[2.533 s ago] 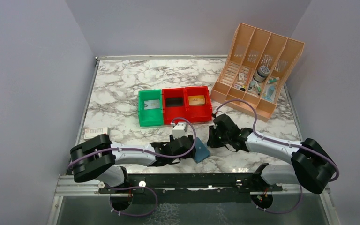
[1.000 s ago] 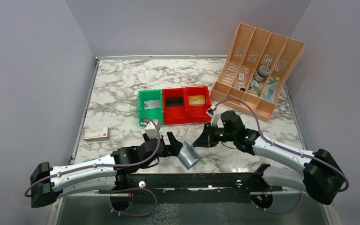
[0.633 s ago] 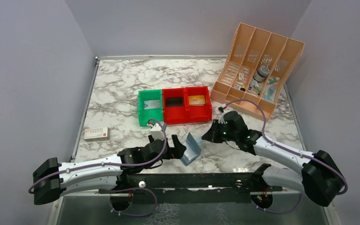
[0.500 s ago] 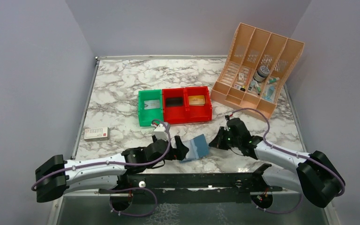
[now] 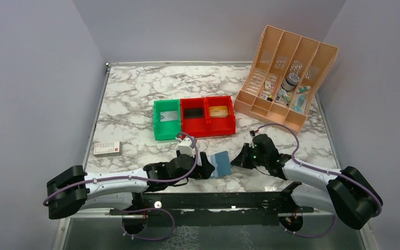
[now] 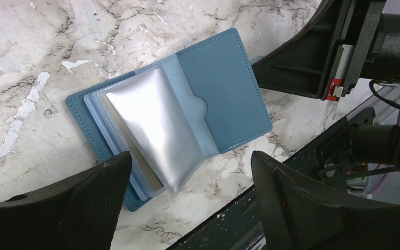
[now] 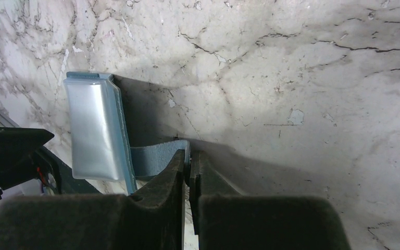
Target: Take the credit cards out of the card holder
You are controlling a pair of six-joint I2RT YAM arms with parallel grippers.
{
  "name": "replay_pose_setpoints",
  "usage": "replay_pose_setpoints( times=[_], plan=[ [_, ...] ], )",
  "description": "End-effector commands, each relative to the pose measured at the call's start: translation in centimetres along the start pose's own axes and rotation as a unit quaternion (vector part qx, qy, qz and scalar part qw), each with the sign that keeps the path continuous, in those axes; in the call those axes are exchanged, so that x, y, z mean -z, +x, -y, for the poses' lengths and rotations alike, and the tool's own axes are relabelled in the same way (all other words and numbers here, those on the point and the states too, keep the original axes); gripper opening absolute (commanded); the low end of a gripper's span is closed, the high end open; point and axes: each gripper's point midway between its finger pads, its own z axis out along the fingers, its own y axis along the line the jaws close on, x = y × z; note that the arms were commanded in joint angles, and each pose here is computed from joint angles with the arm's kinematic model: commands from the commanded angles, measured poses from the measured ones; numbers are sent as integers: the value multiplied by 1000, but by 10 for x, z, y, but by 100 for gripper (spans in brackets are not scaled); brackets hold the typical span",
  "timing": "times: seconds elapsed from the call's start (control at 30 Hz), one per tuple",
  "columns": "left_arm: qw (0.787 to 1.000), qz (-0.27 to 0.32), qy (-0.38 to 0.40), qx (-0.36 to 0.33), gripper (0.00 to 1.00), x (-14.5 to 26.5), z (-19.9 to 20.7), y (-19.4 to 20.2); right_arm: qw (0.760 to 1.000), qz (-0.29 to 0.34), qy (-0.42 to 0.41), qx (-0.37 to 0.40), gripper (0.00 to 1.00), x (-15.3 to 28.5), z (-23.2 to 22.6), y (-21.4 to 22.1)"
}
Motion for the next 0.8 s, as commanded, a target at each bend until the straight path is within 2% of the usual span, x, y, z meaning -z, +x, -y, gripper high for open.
replay_pose_setpoints(
  times=[0.0,0.37,0.77],
  plan=[
    [999,18,35,12,86,3,23,-15,1000,-8,-6,12,4,-1,3,6],
    [999,7,10,43,85,-3,7,-1,1000,-17,0,15,4,-5,6,10],
    [998,-8,-4,59,79,-13,1,12,1000,-18,-12,10,4,-4,2,10]
  ],
)
